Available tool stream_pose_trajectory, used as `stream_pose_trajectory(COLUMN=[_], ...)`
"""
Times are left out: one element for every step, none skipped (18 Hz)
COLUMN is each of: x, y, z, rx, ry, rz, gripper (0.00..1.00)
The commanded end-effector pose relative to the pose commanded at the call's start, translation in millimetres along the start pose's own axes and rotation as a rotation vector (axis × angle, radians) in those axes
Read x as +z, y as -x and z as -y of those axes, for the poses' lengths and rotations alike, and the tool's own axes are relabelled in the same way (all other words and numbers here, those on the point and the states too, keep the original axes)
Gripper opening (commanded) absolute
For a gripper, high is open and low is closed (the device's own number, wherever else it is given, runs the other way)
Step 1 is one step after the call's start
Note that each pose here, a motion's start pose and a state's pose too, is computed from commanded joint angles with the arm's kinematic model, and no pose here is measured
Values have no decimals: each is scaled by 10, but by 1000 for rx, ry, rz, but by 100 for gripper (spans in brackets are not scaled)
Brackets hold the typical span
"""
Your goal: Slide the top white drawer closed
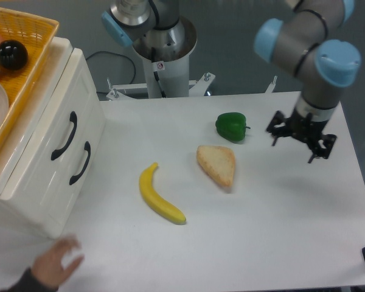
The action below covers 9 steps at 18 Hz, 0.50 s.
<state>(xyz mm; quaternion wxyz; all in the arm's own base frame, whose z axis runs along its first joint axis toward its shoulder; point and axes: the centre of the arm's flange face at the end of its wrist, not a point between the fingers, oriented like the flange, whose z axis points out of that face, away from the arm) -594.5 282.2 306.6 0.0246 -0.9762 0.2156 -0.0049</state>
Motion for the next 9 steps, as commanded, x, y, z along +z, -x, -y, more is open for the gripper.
stream_pose_trajectory(x=[33,92,89,103,83,75,92,101,94], y=[48,127,185,194,205,209,208,212,215], z=[-21,-41,-47,-10,10,12,2,3,2], rx=[36,51,56,62,64,63,61,59,56], ry=[10,10,15,17,18,17,15,13,13], rz=[1,1,4,4,8,10,7,7,9], gripper=[100,100,100,100,100,100,100,100,100])
